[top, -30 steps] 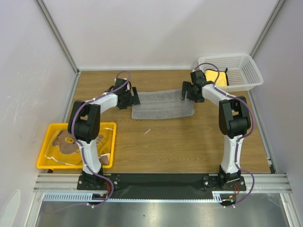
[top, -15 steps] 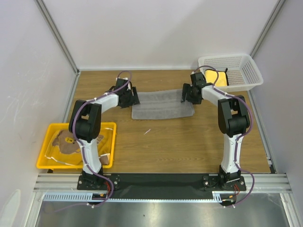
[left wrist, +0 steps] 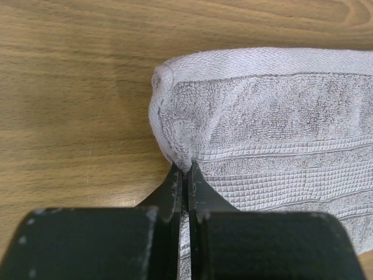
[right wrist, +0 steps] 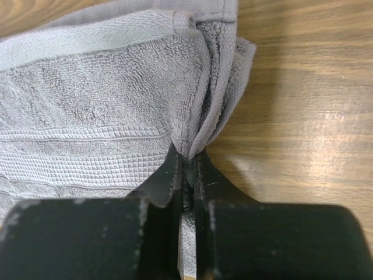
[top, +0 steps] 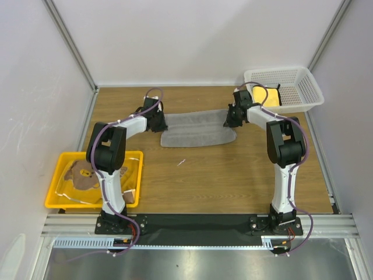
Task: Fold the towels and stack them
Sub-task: Neatly place the folded towel into the bin
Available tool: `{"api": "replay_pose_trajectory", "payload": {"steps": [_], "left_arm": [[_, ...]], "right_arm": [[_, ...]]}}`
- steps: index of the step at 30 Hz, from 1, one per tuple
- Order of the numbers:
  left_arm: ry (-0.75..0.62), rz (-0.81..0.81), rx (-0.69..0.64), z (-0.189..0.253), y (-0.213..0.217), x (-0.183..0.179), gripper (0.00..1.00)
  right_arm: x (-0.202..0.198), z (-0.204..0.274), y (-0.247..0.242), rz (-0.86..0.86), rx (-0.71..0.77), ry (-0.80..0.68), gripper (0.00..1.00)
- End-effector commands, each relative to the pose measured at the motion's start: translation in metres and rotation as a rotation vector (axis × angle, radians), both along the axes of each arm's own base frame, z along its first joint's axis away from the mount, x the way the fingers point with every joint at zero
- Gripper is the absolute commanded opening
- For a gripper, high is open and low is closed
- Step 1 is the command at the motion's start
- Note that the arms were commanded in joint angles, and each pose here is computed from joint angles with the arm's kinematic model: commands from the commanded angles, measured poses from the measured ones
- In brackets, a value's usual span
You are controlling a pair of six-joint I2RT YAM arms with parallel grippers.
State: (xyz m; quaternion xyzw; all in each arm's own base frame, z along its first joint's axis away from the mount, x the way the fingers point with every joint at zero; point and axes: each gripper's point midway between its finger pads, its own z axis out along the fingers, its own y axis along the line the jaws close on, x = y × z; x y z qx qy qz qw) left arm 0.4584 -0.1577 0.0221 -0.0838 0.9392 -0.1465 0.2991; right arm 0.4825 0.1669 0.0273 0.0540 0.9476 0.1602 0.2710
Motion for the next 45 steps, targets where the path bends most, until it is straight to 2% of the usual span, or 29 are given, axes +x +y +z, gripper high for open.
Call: {"api": "replay_pose_trajectory", "payload": {"steps": [1, 5, 10, 12, 16, 20, 22, 24, 25, 26, 30, 33, 34, 35, 38, 40, 45], "left_arm": [[0.023, -0.024, -0.003, -0.013, -0.005, -0.003, 0.0], [-0.026, -0.029, -0.021, 0.007, -0.01, 0.009, 0.0], [-0.128, -0.032, -0.064, 0.048, -0.019, 0.031, 0.0], [-0.17, -0.024, -0.086, 0.067, -0.023, 0.042, 0.0], [-0.241, -0.023, -0.138, 0.098, -0.033, 0.059, 0.0], [-0.298, -0.035, -0.179, 0.123, -0.053, 0.074, 0.0], [-0.291, -0.049, -0.195, 0.119, -0.071, 0.077, 0.0], [-0.319, -0.055, -0.219, 0.13, -0.088, 0.087, 0.0], [-0.298, -0.057, -0.23, 0.118, -0.102, 0.087, 0.0], [-0.331, -0.057, -0.247, 0.132, -0.112, 0.096, 0.0], [-0.349, -0.05, -0.324, 0.134, -0.159, 0.12, 0.0], [-0.396, -0.059, -0.405, 0.154, -0.2, 0.135, 0.0], [-0.44, -0.064, -0.452, 0.18, -0.218, 0.136, 0.0], [-0.432, -0.059, -0.46, 0.172, -0.225, 0.138, 0.0], [-0.471, -0.042, -0.524, 0.189, -0.249, 0.134, 0.0], [-0.485, -0.044, -0.545, 0.196, -0.261, 0.127, 0.0], [-0.498, -0.027, -0.502, 0.204, -0.259, 0.12, 0.0]], "right_arm": [[0.001, 0.003, 0.008, 0.021, 0.006, 0.022, 0.0], [0.024, 0.038, 0.004, 0.019, -0.024, -0.047, 0.0], [0.069, 0.114, -0.011, 0.011, -0.045, -0.217, 0.0], [0.084, 0.132, -0.025, 0.016, -0.066, -0.262, 0.0], [0.108, 0.198, -0.047, 0.02, -0.107, -0.4, 0.0], [0.121, 0.231, -0.079, -0.038, -0.165, -0.468, 0.0], [0.125, 0.242, -0.1, -0.08, -0.173, -0.497, 0.0], [0.127, 0.246, -0.118, -0.115, -0.187, -0.507, 0.0], [0.129, 0.248, -0.136, -0.147, -0.202, -0.509, 0.0], [0.129, 0.25, -0.151, -0.178, -0.231, -0.514, 0.0], [0.129, 0.257, -0.212, -0.278, -0.309, -0.527, 0.0], [0.13, 0.259, -0.254, -0.337, -0.376, -0.542, 0.0], [0.132, 0.261, -0.263, -0.351, -0.387, -0.557, 0.0], [0.135, 0.254, -0.275, -0.365, -0.388, -0.55, 0.0], [0.144, 0.234, -0.296, -0.378, -0.352, -0.547, 0.0], [0.154, 0.201, -0.298, -0.369, -0.312, -0.512, 0.0], [0.165, 0.131, -0.269, -0.27, -0.213, -0.419, 0.0]]}}
